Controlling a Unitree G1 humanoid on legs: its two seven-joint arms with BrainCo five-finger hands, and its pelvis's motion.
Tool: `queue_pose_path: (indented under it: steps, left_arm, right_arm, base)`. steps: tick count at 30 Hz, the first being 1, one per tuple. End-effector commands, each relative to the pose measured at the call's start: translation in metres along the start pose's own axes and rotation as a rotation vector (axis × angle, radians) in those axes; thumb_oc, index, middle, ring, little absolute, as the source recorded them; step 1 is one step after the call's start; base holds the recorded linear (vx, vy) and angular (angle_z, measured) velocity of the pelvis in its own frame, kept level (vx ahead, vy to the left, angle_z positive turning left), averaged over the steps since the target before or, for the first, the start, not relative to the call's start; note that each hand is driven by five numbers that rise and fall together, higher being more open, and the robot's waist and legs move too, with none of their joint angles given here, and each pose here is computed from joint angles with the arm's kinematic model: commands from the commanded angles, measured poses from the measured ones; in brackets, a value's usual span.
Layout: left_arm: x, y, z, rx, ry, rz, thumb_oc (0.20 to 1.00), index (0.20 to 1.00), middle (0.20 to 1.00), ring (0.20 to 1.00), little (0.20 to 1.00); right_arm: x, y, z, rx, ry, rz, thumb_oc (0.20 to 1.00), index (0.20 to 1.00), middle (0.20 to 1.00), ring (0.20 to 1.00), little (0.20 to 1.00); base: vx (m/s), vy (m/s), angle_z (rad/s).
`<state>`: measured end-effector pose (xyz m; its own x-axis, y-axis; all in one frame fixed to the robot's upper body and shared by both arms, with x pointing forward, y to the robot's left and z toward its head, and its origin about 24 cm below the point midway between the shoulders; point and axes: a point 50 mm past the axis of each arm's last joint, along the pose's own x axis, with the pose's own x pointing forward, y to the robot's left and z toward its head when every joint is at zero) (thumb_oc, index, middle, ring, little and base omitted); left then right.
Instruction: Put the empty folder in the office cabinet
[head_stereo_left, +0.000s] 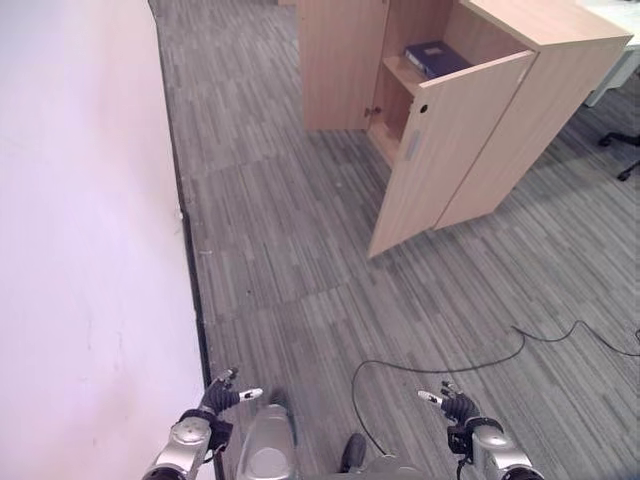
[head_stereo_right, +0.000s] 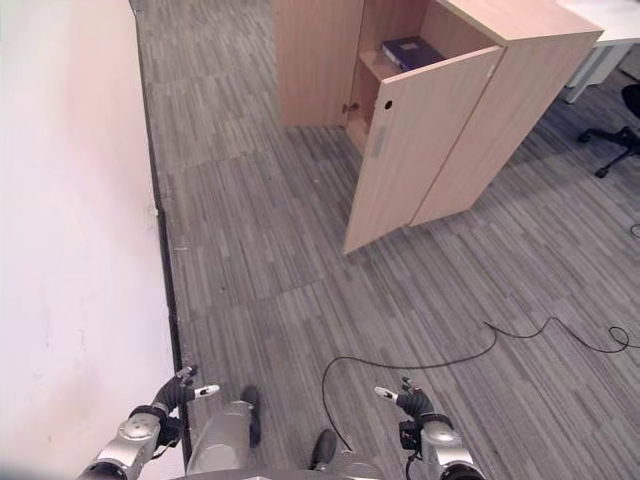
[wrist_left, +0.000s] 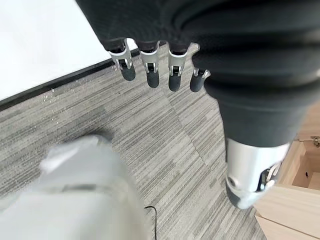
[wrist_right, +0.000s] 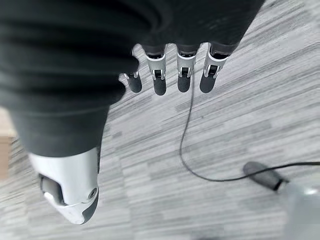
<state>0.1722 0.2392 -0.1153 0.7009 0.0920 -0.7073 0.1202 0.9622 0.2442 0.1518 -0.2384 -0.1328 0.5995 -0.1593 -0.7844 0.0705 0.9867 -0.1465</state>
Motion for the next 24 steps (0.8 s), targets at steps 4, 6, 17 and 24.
queue_pose_path:
  steps: [4,6,17,24]
  left_arm:
    - [0.002,0.007,0.007,-0.022,-0.032,0.042,1.0,1.0,1.0,1.0,1.0]
    - [-0.001,0.012,0.0,-0.035,-0.012,0.061,1.0,1.0,1.0,1.0,1.0]
    - [-0.005,0.028,0.003,0.034,-0.034,0.066,1.0,1.0,1.0,1.0,1.0]
    - [-0.007,0.036,0.013,0.027,-0.082,0.08,1.0,1.0,1.0,1.0,1.0]
  right_arm:
    - [0.002,-0.013,0.02,0.024,-0.075,-0.049,1.0,1.0,1.0,1.0,1.0]
    - [0.003,-0.009,0.019,0.019,-0.074,-0.033,1.0,1.0,1.0,1.0,1.0]
    - [0.002,0.021,0.014,0.113,-0.07,0.039,1.0,1.0,1.0,1.0,1.0]
    - [0.006,0.024,0.028,0.158,-0.101,0.042,1.0,1.0,1.0,1.0,1.0]
  base:
    - [0.26,0.169,-0.42]
    - [0.31,0.251,-0.72]
    - [0.18,0.293,-0.16]
    - [0.14,0.389,0.01]
